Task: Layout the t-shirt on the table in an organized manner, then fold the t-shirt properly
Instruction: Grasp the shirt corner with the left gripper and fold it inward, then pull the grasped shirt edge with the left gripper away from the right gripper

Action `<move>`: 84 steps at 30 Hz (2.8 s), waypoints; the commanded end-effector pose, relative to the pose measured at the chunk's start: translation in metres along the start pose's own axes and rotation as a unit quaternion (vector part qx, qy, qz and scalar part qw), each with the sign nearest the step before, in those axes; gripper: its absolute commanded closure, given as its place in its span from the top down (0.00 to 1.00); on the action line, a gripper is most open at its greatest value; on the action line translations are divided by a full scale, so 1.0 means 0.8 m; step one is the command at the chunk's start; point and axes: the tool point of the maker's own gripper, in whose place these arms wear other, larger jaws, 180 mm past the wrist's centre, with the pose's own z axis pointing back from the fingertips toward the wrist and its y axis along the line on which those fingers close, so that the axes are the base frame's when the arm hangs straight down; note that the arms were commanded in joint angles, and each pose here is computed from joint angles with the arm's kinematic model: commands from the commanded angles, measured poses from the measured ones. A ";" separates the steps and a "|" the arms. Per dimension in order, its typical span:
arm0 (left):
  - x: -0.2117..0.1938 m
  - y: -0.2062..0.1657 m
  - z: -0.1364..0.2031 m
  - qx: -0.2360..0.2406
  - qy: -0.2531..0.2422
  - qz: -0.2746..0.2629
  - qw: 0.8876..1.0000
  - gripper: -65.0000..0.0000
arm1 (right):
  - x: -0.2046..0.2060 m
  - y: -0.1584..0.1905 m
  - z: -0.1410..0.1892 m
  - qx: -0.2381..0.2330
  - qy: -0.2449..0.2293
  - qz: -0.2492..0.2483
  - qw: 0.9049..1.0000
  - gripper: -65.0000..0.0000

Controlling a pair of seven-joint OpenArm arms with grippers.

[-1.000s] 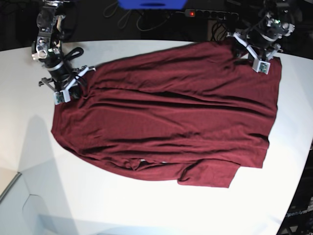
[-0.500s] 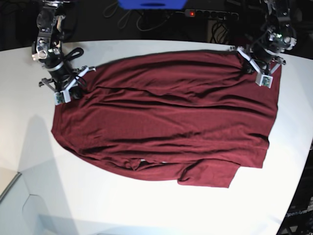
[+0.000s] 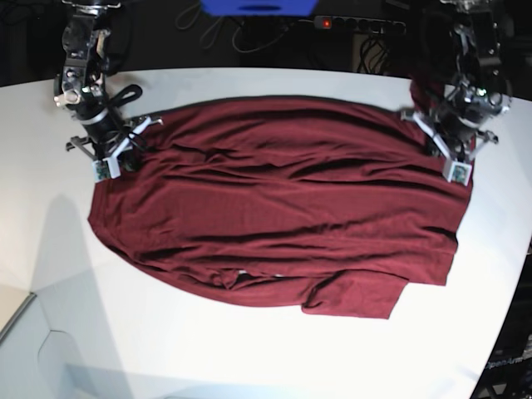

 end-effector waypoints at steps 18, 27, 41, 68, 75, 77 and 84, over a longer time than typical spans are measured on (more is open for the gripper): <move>0.164 -0.062 -0.018 -0.056 -0.124 -0.090 0.987 0.00 | 0.018 -0.007 0.002 -0.005 -0.023 0.004 1.000 0.00; 0.141 -0.060 -0.024 -0.051 -0.052 -0.102 0.992 0.43 | 0.020 -0.007 0.002 -0.005 -0.025 0.005 1.000 0.00; 0.014 0.055 0.048 0.066 0.043 -0.016 0.997 0.65 | 0.031 -0.009 -0.003 -0.006 -0.035 0.005 0.999 0.00; -0.055 0.114 -0.023 0.066 0.091 0.062 0.992 0.65 | -0.005 -0.078 -0.048 -0.026 0.030 -0.009 0.999 0.00; -0.014 0.145 -0.019 0.087 0.063 0.053 0.993 0.65 | -0.016 -0.093 -0.059 -0.029 0.048 -0.020 0.998 0.00; -0.003 0.150 -0.018 0.091 0.054 0.049 0.993 0.65 | -0.013 -0.095 -0.059 -0.030 0.046 -0.018 0.998 0.00; 0.023 0.164 -0.014 0.101 0.034 0.046 0.993 0.65 | -0.009 -0.095 -0.060 -0.031 0.043 -0.018 0.998 0.00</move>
